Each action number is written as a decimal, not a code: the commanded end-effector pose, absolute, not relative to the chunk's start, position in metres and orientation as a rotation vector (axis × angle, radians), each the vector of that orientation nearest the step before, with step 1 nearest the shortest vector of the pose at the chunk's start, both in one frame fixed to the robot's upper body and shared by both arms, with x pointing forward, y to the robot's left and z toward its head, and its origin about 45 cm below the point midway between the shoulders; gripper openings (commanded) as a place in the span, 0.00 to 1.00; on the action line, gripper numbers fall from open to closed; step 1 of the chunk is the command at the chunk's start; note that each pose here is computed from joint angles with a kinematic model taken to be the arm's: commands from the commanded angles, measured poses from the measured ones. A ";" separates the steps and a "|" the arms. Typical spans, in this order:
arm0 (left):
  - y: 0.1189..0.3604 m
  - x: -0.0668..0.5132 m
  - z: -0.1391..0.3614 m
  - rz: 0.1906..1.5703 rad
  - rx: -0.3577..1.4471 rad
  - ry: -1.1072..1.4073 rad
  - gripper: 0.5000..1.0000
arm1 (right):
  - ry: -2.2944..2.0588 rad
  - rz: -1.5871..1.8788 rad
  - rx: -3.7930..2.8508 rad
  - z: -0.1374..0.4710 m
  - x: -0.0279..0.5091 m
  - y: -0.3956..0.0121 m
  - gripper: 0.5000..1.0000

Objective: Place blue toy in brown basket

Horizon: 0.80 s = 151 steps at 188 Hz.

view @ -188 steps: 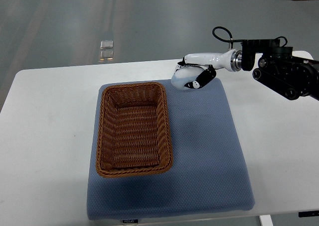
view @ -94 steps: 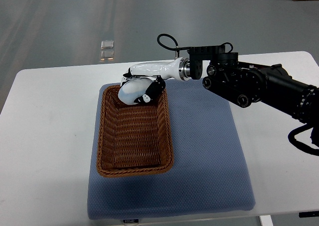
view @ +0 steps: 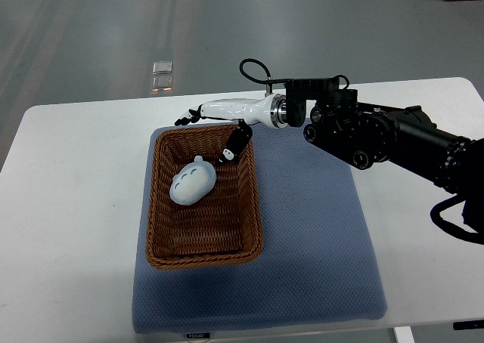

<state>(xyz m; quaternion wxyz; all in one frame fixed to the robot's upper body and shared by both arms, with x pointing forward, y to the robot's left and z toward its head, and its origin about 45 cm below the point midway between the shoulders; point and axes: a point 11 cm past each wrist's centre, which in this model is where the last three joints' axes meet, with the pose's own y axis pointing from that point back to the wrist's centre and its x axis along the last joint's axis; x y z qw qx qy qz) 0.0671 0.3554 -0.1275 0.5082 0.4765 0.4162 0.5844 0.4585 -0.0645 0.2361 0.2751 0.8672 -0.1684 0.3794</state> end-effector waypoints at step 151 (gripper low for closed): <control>0.355 0.066 -0.128 1.408 1.149 1.004 1.00 | -1.950 -0.183 2.486 0.166 0.471 -0.239 0.81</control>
